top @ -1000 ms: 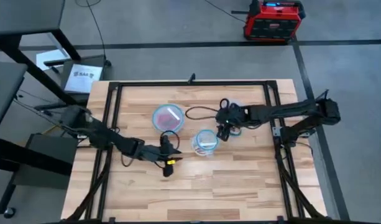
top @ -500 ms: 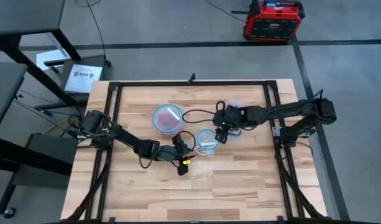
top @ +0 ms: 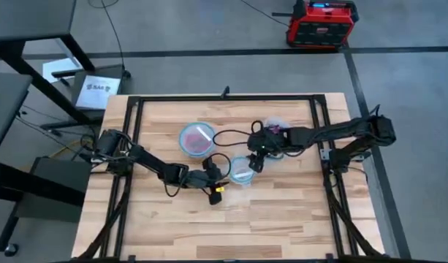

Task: Sort candy
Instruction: Close the center transparent bin with the lid

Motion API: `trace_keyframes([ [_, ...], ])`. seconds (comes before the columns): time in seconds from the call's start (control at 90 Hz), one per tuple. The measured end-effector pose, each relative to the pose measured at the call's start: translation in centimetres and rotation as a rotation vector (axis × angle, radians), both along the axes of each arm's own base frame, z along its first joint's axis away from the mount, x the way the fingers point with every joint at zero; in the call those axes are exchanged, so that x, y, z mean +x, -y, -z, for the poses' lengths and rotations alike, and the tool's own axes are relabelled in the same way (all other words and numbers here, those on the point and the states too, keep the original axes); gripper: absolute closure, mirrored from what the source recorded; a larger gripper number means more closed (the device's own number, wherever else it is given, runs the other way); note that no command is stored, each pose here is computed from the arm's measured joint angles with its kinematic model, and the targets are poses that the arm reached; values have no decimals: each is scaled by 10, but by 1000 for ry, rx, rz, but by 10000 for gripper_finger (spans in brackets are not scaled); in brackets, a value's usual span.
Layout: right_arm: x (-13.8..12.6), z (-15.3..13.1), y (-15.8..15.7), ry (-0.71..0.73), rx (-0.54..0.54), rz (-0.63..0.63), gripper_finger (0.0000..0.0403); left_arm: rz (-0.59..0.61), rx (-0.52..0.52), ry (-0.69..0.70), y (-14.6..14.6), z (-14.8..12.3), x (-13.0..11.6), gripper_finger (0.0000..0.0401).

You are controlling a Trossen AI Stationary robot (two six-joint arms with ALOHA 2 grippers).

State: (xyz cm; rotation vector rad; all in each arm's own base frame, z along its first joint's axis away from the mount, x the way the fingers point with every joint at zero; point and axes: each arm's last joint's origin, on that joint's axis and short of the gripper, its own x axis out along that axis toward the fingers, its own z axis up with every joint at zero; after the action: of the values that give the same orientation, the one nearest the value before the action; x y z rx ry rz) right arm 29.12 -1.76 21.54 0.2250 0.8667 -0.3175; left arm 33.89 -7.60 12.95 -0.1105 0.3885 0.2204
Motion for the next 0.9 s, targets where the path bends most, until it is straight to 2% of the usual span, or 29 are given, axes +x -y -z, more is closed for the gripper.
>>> trace_keyframes([
  [0.256, 2, -2, 5, 38, 4, 26, 185, -5, -12, 2, 0, 0, 0, 288],
  [0.622, -8, 12, 1, -132, 27, 44, 185, -2, -21, 25, 1, -2, 1, 288],
  [0.9, 1, 6, -7, -18, 41, 36, 185, 19, -32, 30, 0, -3, 2, 288],
])
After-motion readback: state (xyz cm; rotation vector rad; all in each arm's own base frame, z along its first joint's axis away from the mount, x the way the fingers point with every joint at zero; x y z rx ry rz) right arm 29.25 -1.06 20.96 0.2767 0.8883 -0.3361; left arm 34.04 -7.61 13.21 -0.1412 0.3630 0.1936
